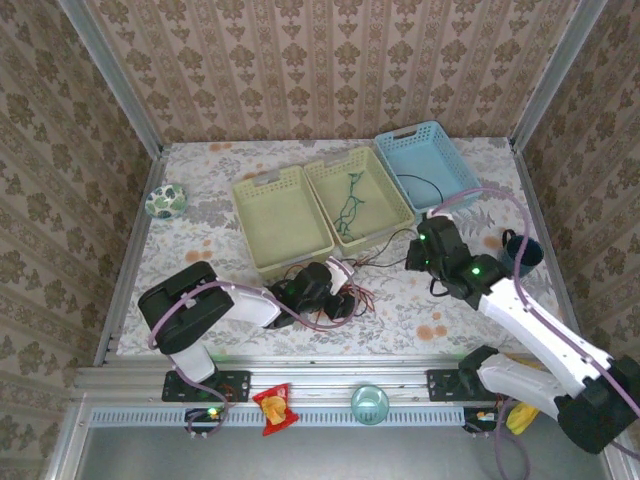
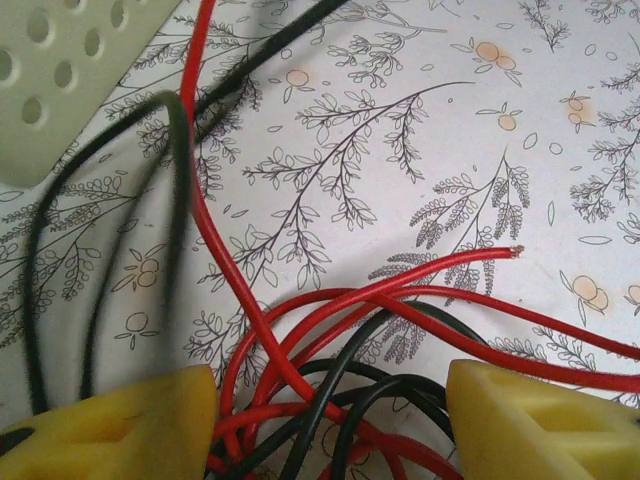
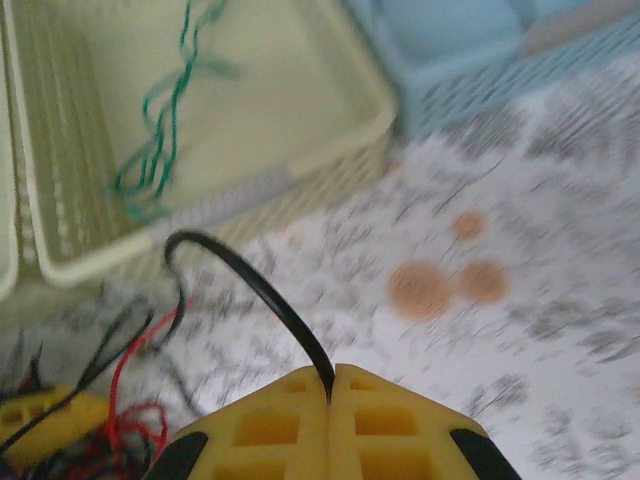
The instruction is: Untangle the cables
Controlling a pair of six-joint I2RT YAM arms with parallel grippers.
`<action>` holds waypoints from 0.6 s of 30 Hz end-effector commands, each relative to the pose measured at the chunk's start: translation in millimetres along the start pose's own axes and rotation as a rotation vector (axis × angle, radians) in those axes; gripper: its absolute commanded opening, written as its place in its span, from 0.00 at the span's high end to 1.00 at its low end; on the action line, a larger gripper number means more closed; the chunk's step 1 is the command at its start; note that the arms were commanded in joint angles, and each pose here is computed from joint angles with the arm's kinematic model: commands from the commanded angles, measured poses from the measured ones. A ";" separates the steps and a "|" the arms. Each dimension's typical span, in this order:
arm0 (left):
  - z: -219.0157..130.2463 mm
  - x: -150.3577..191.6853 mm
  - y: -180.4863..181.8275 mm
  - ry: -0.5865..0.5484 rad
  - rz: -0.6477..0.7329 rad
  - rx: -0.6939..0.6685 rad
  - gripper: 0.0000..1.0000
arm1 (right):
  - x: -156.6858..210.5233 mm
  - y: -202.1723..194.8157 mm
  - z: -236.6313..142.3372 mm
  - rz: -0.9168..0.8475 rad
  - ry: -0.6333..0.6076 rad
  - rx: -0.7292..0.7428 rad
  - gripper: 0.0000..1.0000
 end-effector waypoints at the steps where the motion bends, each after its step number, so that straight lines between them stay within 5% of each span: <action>1: 3.1 20.8 1.8 0.074 0.006 0.003 0.37 | -52.4 -29.7 -42.4 0.072 -0.265 0.198 1.00; 18: -2.8 36.4 7.7 0.095 -0.020 -0.025 0.32 | -180.7 -43.8 -171.3 0.087 -0.821 0.315 1.00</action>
Point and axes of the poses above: each hand's point on the last joint's axis, 136 mm out from that joint toward the fingers, its own z axis out along the fingers, its own y axis along the line the jaws close on, x = y × z, the point moved 5 cm from there along -z, back along the fingers, and after that the axes turned 4 degrees about -z, right-handed, at the moved point
